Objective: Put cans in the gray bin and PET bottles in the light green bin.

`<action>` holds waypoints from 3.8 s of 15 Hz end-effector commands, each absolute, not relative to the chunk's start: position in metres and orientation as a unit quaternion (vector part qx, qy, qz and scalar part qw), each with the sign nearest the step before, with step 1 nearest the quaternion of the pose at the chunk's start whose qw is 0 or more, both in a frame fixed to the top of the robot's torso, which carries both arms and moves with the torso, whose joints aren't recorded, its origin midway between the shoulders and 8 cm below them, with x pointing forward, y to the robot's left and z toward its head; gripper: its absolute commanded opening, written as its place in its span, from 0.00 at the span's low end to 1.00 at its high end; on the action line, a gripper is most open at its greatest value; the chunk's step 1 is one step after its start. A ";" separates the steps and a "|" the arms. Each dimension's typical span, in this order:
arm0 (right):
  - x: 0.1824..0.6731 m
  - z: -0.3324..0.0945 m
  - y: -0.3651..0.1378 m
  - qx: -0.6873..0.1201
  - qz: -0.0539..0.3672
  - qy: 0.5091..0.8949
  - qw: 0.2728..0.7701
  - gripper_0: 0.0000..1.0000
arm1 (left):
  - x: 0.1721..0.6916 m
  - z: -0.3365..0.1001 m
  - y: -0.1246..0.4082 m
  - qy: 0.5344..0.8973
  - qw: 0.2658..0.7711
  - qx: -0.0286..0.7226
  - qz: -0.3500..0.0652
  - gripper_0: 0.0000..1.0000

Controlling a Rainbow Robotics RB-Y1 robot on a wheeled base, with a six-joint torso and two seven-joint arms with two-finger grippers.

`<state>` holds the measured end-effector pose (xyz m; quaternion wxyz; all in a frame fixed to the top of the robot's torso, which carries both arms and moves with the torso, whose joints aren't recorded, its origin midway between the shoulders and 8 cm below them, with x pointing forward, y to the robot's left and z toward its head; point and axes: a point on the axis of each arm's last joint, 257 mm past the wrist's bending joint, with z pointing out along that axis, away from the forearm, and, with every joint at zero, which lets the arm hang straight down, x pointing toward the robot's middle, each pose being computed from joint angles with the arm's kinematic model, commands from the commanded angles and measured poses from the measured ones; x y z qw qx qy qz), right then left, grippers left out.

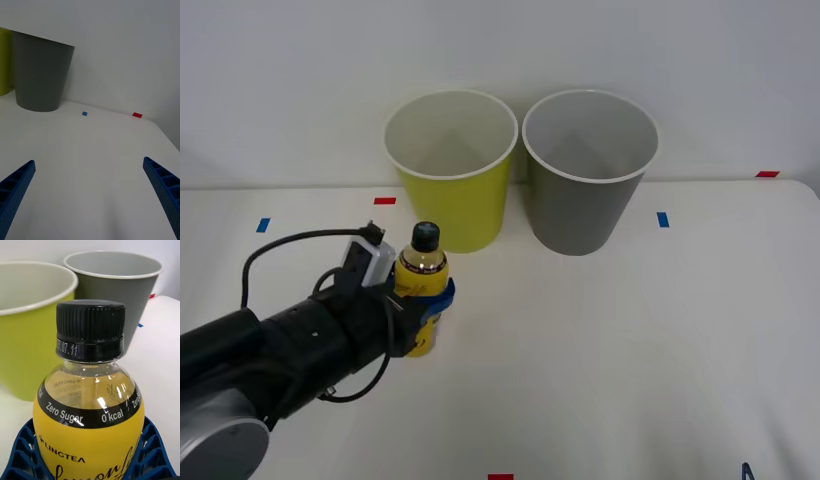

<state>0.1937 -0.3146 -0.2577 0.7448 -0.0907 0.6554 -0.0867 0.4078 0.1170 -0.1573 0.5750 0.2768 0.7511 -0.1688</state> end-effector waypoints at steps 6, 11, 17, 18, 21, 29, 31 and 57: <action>0.194 -0.258 -0.315 -0.091 -0.087 0.655 0.745 1.00 | 0.429 -0.058 0.185 0.759 0.582 0.262 -0.125 0.00; 0.194 -0.258 -0.315 -0.091 -0.087 0.655 0.745 1.00 | 0.445 0.001 0.170 0.762 0.587 0.228 -0.153 0.00; 0.194 -0.258 -0.315 -0.091 -0.087 0.655 0.745 1.00 | 0.502 0.055 0.132 0.751 0.587 0.255 -0.162 0.00; 0.194 -0.258 -0.315 -0.091 -0.087 0.655 0.745 1.00 | 0.510 0.059 0.123 0.749 0.589 0.263 -0.151 0.00; 0.194 -0.258 -0.315 -0.091 -0.087 0.655 0.745 1.00 | 0.537 0.070 0.087 0.734 0.605 0.272 -0.149 0.00; 0.194 -0.258 -0.315 -0.091 -0.087 0.655 0.745 1.00 | 0.597 0.112 0.061 0.658 0.692 0.236 -0.180 0.00; 0.194 -0.258 -0.315 -0.091 -0.087 0.655 0.745 1.00 | 0.605 0.112 0.070 0.654 0.703 0.237 -0.150 0.00; 0.194 -0.258 -0.315 -0.091 -0.087 0.655 0.745 1.00 | 0.540 0.121 0.110 0.608 0.745 0.206 -0.182 1.00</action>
